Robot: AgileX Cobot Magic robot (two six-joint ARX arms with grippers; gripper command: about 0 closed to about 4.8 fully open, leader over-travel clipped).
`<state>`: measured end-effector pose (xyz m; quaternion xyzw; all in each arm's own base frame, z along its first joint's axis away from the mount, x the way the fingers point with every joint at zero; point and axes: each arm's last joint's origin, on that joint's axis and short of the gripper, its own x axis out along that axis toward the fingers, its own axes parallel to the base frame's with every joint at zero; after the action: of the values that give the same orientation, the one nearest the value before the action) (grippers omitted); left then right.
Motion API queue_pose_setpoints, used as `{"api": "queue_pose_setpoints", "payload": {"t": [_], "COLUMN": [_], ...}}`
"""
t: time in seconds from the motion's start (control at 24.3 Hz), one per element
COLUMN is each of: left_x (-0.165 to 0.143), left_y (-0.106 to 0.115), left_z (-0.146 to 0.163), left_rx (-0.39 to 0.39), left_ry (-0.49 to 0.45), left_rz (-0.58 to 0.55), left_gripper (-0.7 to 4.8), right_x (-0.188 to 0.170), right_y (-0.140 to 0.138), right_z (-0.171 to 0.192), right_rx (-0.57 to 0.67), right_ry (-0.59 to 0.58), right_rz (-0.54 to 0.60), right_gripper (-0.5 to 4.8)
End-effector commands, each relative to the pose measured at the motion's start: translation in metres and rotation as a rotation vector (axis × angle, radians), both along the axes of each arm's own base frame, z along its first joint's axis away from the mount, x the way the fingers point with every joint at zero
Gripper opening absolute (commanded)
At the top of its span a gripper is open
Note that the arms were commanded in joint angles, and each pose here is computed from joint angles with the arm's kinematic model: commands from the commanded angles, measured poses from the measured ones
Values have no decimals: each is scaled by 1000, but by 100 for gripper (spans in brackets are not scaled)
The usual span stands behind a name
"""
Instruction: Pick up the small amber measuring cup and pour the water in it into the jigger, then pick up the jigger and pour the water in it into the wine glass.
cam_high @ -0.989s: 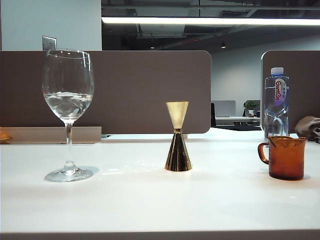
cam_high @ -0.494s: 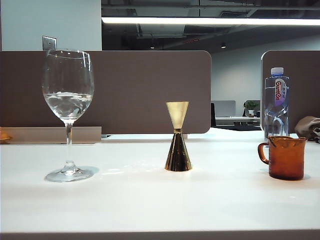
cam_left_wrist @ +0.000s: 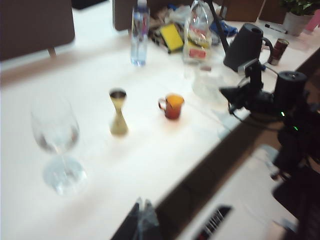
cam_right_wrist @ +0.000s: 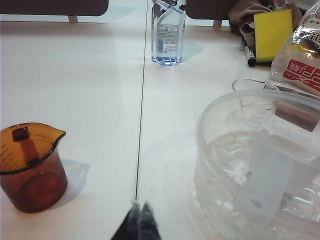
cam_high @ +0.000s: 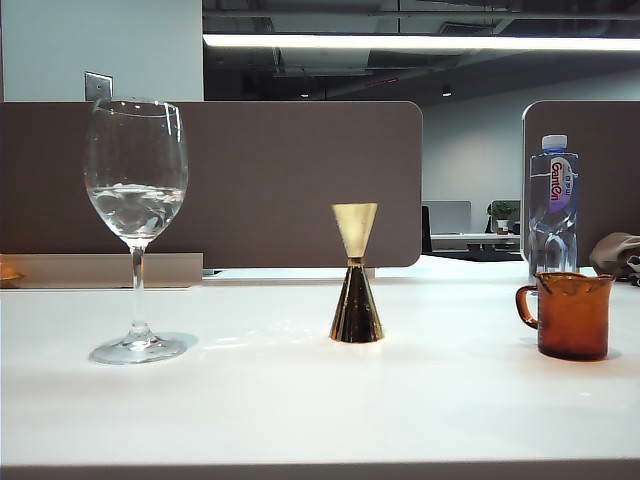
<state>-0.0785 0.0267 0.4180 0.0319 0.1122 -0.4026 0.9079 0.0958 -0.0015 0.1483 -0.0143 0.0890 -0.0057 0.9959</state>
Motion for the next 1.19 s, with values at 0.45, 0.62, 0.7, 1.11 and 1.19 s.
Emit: {"api": "queue_pose_setpoints", "payload": {"t": [0.45,0.62,0.7,1.11,1.19], "left_x": [125,137,140,161,164], "left_y": [-45,-35,-29,-23,-23], "left_z": [-41,-65,-83,-192,-200], "left_rx": [-29,-103,-158,-183,-173], "left_ry": [-711,-596,-552,-338,-316], "left_rz": [288,551,708,909,911], "left_gripper": [-2,-2,-2,-2,-2], "right_x": [0,0,0,0,0], "right_y": [0,0,0,0,0], "right_z": [-2,-2,-2,-2,-2], "right_rx": [4,4,4,4,4], "right_ry": [6,6,6,6,6], "right_rz": [-1,-1,-1,-1,-1], "right_gripper": [-5,-5,-5,-5,-5]}}
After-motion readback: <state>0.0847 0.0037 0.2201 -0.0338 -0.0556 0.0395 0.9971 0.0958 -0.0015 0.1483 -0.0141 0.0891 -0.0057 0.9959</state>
